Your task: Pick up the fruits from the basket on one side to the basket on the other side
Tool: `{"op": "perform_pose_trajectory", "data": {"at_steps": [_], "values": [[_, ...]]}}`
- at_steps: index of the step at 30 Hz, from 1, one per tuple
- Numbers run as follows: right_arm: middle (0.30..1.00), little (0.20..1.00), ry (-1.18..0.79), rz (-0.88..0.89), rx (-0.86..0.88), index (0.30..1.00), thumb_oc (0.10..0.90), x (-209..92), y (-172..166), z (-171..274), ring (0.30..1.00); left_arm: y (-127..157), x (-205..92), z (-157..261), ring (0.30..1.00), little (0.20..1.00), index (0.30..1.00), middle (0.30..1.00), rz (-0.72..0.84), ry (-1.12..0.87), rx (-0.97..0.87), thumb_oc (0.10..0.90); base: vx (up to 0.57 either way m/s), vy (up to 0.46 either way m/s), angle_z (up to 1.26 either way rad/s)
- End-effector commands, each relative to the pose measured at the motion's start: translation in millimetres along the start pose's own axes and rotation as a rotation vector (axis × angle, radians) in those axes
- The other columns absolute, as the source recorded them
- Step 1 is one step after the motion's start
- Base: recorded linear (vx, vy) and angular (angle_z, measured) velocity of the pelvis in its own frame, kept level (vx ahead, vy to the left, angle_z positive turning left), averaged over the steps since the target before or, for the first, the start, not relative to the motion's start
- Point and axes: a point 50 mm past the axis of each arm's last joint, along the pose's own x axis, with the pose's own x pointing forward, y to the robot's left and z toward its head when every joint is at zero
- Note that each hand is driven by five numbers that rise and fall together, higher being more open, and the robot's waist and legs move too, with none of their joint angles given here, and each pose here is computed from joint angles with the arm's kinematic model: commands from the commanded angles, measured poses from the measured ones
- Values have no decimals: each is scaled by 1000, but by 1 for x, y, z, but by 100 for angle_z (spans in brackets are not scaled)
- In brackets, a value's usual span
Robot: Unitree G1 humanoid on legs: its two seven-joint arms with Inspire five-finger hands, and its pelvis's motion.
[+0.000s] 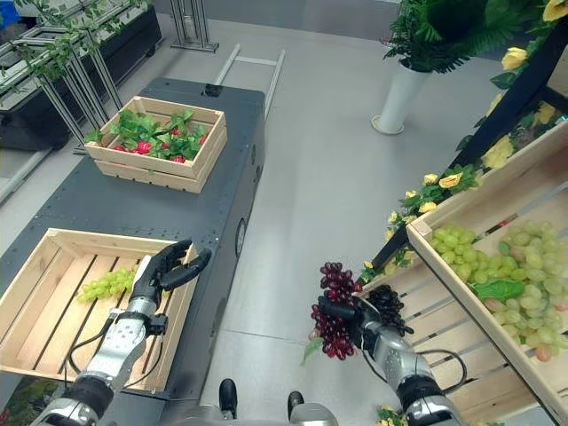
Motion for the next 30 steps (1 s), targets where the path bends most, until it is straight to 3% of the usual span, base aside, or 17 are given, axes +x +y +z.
{"op": "perform_pose_trajectory", "data": {"at_steps": [1,8,14,23,30], "values": [[300,300,-249,-79,-41,300,400,-6,-19,43,300,-1,5,15,900,900,900,900,71,-140,-58,800,38,-13,-3],[300,300,-317,-213,-144,300,400,-10,-27,51,300,7,7,20,900,900,900,900,130,-167,-44,800,-26,-1,-2],[300,300,-471,-333,-119,300,400,-17,-36,92,300,17,25,63,900,900,900,900,195,-324,-40,800,-221,3,-16],[300,300,-572,-622,-41,300,400,-51,-89,139,300,34,35,89,900,900,900,900,290,-390,-35,800,-129,-1,3],[300,300,-656,-744,-8,300,400,-75,-110,164,300,45,39,111,900,900,900,900,291,-459,-14,800,-87,-43,1]]}}
